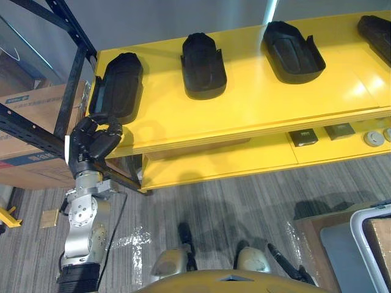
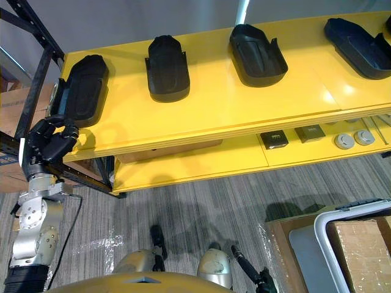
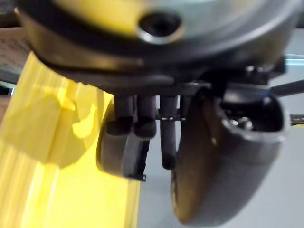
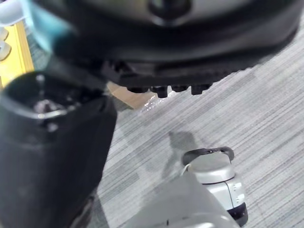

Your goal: Walk over and take three plastic housings, then place them on the shelf

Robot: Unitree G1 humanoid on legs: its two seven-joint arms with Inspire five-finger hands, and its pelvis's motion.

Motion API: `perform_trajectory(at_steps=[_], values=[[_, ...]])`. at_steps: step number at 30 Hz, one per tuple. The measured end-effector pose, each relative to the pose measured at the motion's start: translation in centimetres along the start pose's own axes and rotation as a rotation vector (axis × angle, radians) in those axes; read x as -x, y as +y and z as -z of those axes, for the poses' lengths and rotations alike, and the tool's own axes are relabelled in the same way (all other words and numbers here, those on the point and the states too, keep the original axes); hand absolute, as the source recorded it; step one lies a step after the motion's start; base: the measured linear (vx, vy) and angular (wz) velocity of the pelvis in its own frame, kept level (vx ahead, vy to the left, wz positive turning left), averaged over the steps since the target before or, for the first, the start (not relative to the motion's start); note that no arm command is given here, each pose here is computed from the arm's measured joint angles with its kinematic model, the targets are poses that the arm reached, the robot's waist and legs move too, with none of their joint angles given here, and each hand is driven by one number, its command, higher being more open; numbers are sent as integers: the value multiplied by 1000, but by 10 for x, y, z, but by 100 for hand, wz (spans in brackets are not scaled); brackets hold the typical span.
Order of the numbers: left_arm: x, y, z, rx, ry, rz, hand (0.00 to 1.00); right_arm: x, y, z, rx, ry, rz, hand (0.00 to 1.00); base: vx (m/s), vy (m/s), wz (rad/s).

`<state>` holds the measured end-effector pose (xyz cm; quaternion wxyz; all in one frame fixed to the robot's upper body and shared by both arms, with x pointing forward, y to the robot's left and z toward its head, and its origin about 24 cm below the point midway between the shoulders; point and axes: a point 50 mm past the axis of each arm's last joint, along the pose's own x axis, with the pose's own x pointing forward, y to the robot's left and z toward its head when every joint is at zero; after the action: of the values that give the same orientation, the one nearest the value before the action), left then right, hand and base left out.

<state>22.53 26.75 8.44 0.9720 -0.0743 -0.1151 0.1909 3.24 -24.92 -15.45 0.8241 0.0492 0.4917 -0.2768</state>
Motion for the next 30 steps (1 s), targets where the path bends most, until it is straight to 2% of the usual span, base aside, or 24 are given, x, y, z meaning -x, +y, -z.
perform_trajectory(at_steps=[6,12,19,30], values=[[-16,33,11,-84,65,-79,0,-1,1,-10,-9,-43,-16,100,0,-3,-1],[-25,45,19,-125,116,-54,0,-2,3,-18,-11,-74,-23,100,24,-15,-4],[-53,41,2,-136,66,32,0,-2,4,-22,-13,-86,-29,100,38,-18,-5],[-69,18,-9,-31,35,183,0,-3,6,-24,-15,-86,-44,100,-3,-1,-6]])
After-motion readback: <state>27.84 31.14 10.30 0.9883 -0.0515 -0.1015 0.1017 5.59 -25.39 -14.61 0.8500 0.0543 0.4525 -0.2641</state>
